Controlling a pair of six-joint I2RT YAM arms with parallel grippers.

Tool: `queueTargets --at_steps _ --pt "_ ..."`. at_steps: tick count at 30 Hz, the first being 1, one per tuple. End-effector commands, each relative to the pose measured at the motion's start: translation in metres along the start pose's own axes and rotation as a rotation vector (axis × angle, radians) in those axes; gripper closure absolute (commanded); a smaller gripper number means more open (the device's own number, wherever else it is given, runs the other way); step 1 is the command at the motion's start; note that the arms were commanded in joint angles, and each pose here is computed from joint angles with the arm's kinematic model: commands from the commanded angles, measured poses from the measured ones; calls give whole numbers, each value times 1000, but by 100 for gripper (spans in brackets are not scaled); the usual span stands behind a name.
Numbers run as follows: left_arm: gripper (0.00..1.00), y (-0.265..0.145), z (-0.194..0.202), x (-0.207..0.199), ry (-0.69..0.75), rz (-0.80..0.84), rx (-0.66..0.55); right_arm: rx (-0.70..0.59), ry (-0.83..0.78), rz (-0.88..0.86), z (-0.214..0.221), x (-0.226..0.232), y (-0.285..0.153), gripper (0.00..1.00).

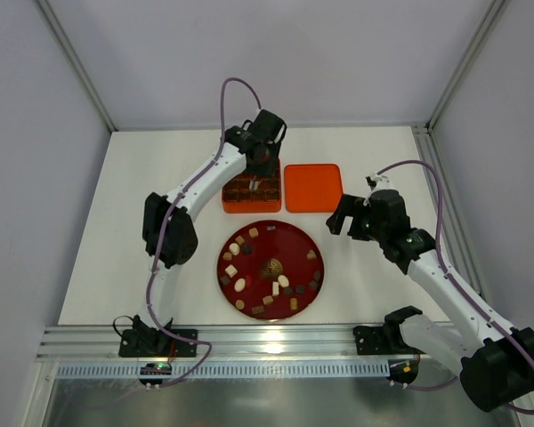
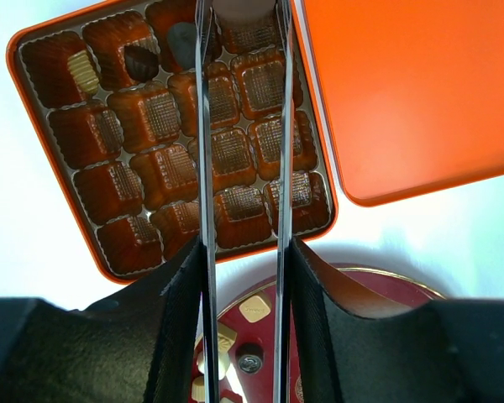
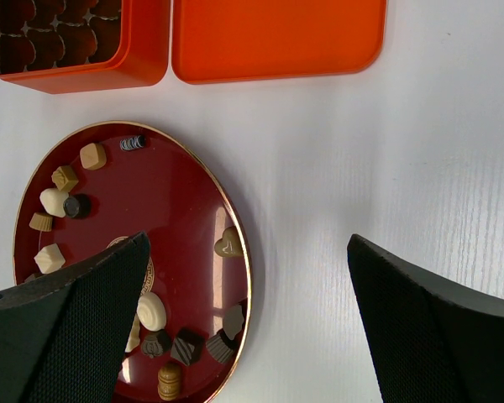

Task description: Pack the chocolate

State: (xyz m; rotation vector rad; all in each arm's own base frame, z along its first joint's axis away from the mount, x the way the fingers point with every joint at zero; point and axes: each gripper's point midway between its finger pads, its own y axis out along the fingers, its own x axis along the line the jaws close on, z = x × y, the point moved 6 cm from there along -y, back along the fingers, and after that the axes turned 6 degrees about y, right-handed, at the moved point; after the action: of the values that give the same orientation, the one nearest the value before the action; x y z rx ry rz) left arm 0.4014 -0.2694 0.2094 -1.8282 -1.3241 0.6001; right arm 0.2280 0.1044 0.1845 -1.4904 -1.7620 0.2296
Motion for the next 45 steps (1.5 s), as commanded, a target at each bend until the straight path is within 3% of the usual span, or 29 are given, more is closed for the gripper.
queueTargets --at_steps 1,10,18,26,32,41,45 --pt "57 -8 -16 0 4 19 -68 -37 3 -13 -7 3 -3 0" --pt "55 -20 -17 4 4 20 -75 -36 -3 -14 -11 5 -3 0" --pt "55 -76 -5 7 -56 101 -101 -33 -3 -26 -11 8 -1 0" --pt "55 -124 53 9 -118 201 -39 -32 -6 -39 -12 9 2 0" --pt "55 -157 111 17 -78 192 31 -29 -3 -46 -11 10 5 0" --pt "55 -185 184 22 -29 184 144 -31 6 -55 -11 11 5 0" --pt "55 -179 203 20 -11 178 189 -32 10 -65 -10 11 5 0"
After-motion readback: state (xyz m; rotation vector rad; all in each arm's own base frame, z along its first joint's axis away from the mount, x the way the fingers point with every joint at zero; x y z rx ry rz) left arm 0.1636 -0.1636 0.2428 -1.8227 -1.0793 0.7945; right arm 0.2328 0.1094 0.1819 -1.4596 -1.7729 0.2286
